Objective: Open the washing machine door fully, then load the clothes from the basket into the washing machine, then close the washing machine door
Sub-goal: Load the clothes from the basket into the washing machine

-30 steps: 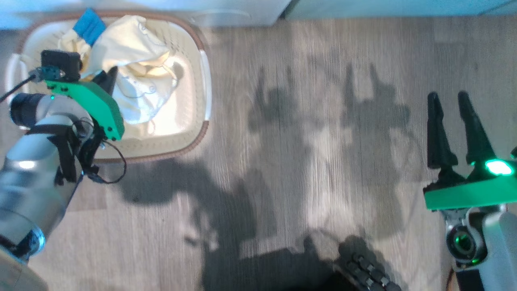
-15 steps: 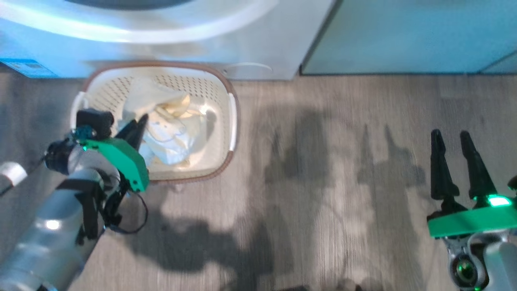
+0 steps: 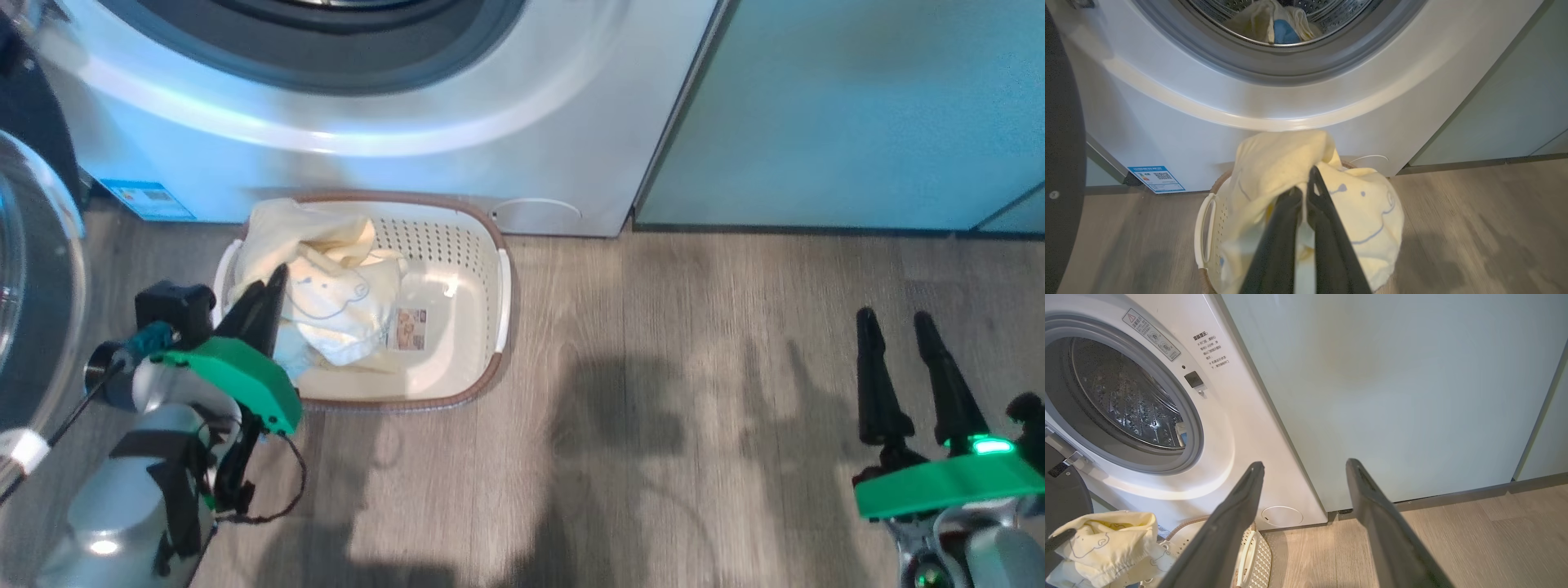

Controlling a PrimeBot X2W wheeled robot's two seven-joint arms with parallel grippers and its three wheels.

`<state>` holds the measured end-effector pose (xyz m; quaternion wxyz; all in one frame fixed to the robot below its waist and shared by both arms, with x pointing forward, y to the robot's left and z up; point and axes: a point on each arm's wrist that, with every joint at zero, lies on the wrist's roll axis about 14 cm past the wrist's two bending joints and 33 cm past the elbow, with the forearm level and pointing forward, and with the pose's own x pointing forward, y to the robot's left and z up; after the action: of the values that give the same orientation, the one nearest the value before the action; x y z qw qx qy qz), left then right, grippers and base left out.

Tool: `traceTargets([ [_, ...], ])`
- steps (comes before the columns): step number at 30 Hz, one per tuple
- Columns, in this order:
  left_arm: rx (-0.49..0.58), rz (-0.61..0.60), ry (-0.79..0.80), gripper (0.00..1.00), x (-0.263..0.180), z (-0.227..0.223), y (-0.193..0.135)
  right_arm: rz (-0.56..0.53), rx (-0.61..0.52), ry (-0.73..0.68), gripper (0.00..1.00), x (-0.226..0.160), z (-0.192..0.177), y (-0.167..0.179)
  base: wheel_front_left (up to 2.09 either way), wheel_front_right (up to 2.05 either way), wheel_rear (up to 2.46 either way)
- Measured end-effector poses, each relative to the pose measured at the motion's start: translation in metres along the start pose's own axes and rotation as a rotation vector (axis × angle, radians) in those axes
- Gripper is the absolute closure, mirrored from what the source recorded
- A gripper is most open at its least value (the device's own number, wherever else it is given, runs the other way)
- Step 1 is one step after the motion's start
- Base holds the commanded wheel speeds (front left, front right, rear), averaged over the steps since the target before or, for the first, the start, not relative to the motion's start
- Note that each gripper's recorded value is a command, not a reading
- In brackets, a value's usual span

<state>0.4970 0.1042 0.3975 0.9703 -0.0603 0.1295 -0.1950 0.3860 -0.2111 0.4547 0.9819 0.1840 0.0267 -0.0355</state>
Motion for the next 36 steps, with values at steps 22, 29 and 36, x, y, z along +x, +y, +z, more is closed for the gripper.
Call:
traceTargets([
  [22, 0.020, 0.020, -0.245, 1.00, -0.044, 0.073, -0.016, -0.007, 0.017, -0.040, 0.00, -0.031, 0.014, 0.001, 0.00, 0.00, 0.00],
  [29, 0.014, 0.027, -0.259, 1.00, -0.044, 0.075, -0.016, -0.020, 0.023, -0.034, 0.00, -0.031, 0.012, -0.002, 0.00, 0.00, 0.00],
  [36, 0.018, 0.026, -0.282, 1.00, -0.043, 0.082, -0.019, -0.026, 0.022, -0.037, 0.00, -0.032, 0.013, -0.004, 0.00, 0.00, 0.00],
])
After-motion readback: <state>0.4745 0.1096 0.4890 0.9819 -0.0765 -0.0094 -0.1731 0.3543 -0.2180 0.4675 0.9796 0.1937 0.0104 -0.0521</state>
